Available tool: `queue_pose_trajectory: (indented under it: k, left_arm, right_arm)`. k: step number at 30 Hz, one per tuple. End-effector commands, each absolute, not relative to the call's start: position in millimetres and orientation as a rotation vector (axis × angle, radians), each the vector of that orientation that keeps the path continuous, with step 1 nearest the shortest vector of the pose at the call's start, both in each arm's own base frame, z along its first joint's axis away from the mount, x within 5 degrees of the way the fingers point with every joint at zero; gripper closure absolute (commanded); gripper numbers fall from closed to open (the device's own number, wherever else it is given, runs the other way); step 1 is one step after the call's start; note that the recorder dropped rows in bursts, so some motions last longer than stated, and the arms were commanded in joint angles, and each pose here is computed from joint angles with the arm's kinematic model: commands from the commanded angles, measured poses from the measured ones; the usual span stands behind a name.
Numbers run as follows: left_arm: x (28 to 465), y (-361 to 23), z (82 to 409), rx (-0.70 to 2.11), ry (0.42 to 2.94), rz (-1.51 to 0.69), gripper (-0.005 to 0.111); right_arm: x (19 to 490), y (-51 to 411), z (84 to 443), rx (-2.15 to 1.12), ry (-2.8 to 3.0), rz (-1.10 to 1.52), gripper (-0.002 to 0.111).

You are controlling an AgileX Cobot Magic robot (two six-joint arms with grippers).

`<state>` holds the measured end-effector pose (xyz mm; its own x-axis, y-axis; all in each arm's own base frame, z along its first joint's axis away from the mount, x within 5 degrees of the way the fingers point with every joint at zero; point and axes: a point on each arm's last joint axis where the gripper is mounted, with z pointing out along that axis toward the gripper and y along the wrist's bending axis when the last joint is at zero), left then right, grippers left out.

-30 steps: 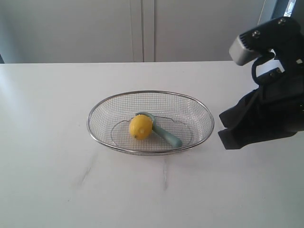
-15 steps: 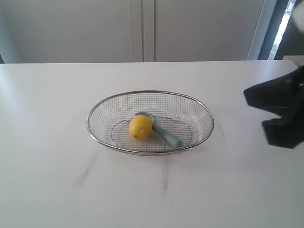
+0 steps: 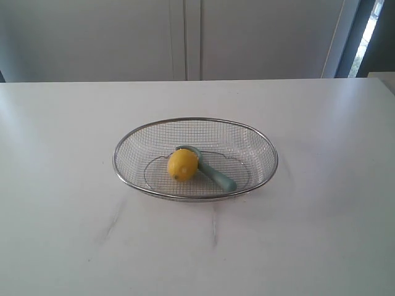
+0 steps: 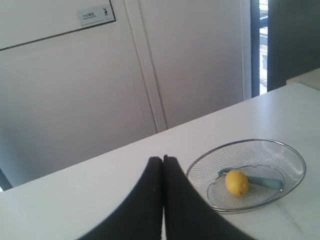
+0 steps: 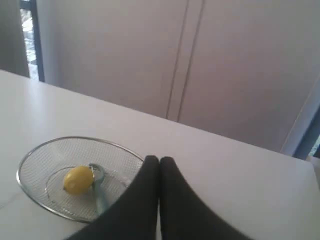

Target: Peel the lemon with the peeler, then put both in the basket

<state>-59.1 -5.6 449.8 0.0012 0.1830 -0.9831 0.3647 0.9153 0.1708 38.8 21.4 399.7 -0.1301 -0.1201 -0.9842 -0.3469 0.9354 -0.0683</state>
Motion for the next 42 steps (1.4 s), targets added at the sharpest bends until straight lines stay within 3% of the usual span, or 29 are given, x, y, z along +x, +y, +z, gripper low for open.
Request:
queue_pose_trajectory:
  k: [1, 13, 18, 23, 34, 42]
  left_arm:
    - [-70, -6, 447, 0.412, 1.554, -0.132, 0.107]
    - [-66, -7, 446, 0.410, 1.559, -0.133, 0.107]
    - [-47, -10, 428, 0.410, 1.623, -0.141, 0.107]
    - [-19, -14, 396, 0.416, 1.745, -0.154, 0.107]
    - [17, -19, 279, 0.448, 2.087, -0.186, 0.107]
    - [29, -17, 242, 0.341, 1.859, -0.156, 0.107]
  right_arm:
    - [23, 17, 400, -0.294, 1.656, 0.151, 0.108]
    - [10, 15, 402, -0.288, 1.608, 0.144, 0.108]
    - [10, 15, 402, -0.287, 1.606, 0.144, 0.108]
    - [10, 15, 402, -0.287, 1.606, 0.144, 0.108]
    - [10, 15, 402, -0.288, 1.608, 0.144, 0.108]
    - [14, 15, 396, -0.287, 1.622, 0.145, 0.108]
